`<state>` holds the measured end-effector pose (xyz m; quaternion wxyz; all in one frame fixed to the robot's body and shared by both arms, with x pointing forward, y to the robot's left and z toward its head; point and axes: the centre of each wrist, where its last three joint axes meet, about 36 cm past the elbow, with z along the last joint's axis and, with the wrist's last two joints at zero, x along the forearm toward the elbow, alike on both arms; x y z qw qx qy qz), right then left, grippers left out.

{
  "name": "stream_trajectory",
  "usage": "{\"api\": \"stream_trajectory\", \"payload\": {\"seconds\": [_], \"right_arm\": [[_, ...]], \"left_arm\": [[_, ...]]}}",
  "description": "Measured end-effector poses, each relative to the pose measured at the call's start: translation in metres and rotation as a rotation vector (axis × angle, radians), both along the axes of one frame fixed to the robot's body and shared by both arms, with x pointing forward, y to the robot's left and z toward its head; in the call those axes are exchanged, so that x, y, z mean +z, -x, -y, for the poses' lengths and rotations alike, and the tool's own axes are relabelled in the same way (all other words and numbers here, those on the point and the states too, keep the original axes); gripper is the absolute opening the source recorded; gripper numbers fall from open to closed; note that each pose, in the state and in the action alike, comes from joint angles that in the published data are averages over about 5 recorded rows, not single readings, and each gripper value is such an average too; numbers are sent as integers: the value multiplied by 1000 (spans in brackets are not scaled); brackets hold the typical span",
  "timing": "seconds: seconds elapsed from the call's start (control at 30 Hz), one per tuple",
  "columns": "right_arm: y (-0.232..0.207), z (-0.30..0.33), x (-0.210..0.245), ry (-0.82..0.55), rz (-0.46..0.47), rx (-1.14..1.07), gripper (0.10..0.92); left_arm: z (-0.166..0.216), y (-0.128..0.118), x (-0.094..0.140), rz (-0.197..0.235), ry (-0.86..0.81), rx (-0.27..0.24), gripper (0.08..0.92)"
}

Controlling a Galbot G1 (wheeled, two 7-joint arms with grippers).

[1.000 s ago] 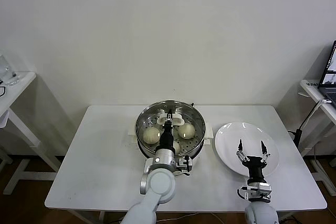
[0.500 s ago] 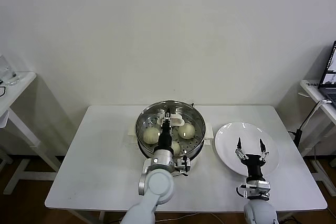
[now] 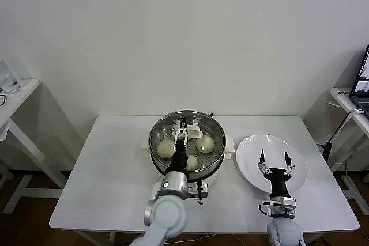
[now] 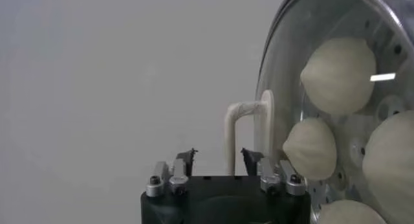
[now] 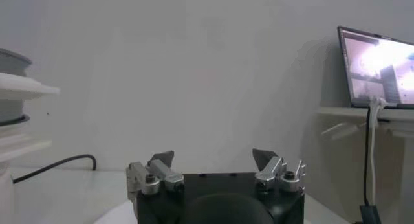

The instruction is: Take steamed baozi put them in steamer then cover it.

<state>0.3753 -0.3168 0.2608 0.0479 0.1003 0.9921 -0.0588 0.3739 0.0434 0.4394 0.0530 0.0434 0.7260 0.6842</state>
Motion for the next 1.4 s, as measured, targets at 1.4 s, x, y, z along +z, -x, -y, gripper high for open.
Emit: {"api": "stream_trajectory", "payload": {"seconds": [1.4], "right_arm": [[37,-16,35,-134,-85,65,823]], "left_arm": [[-256,14,-82,-185,1169,-36,823]]}}
